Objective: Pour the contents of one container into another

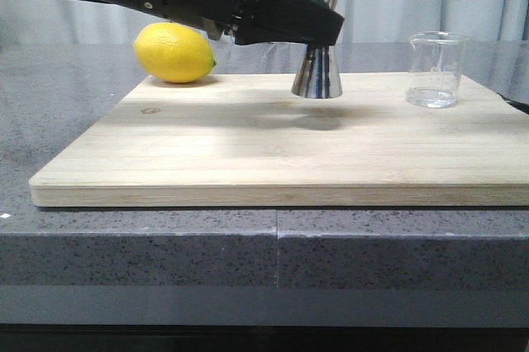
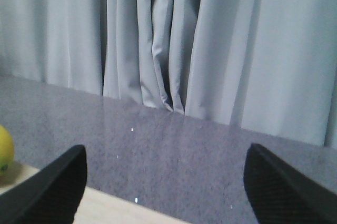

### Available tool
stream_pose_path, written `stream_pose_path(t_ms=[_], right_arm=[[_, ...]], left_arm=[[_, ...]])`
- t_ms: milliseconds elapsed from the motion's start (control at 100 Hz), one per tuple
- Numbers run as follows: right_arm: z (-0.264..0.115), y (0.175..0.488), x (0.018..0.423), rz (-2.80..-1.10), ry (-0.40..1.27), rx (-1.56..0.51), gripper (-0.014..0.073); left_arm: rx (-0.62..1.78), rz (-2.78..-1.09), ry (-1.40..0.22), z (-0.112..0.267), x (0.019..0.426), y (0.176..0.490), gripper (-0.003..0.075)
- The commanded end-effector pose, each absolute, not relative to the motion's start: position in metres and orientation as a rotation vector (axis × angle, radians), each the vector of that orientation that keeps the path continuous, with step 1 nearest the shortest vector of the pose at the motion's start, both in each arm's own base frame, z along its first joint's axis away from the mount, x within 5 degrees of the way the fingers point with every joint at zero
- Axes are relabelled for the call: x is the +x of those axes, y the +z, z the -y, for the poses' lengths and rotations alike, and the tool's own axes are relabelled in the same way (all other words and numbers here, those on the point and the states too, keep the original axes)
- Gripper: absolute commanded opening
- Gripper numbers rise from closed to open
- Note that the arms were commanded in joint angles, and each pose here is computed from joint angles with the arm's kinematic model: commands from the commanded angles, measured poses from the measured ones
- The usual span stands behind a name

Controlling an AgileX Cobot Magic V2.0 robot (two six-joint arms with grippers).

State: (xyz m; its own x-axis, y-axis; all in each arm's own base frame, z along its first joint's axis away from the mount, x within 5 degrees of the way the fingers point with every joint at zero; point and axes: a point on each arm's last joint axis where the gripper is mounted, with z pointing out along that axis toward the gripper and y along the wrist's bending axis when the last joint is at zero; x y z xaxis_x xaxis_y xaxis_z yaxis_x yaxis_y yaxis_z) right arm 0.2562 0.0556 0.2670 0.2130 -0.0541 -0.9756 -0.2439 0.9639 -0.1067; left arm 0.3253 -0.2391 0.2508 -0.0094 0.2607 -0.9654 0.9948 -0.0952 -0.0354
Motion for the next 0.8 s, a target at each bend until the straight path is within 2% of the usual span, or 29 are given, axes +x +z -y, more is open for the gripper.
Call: stream_pose_path(t_ms=[0,280,790], right_arm=[[-0.054,0.303,0.248,-1.172,0.137,-0.229,0.0556],[-0.051,0.323,0.234,-1.103,0.134,-0.221,0.0556],[-0.050,0.323,0.235,-1.116,0.133,-0.208,0.0555]], left_arm=[[1.380,-1.237,-1.192,0.228,0.324,0.293,-0.0021],[1.300,-1.227,-1.179,0.203,0.339,0.297,-0.0021],[1.304,-1.230,-1.159,0.198,0.339,0.287,-0.0021]])
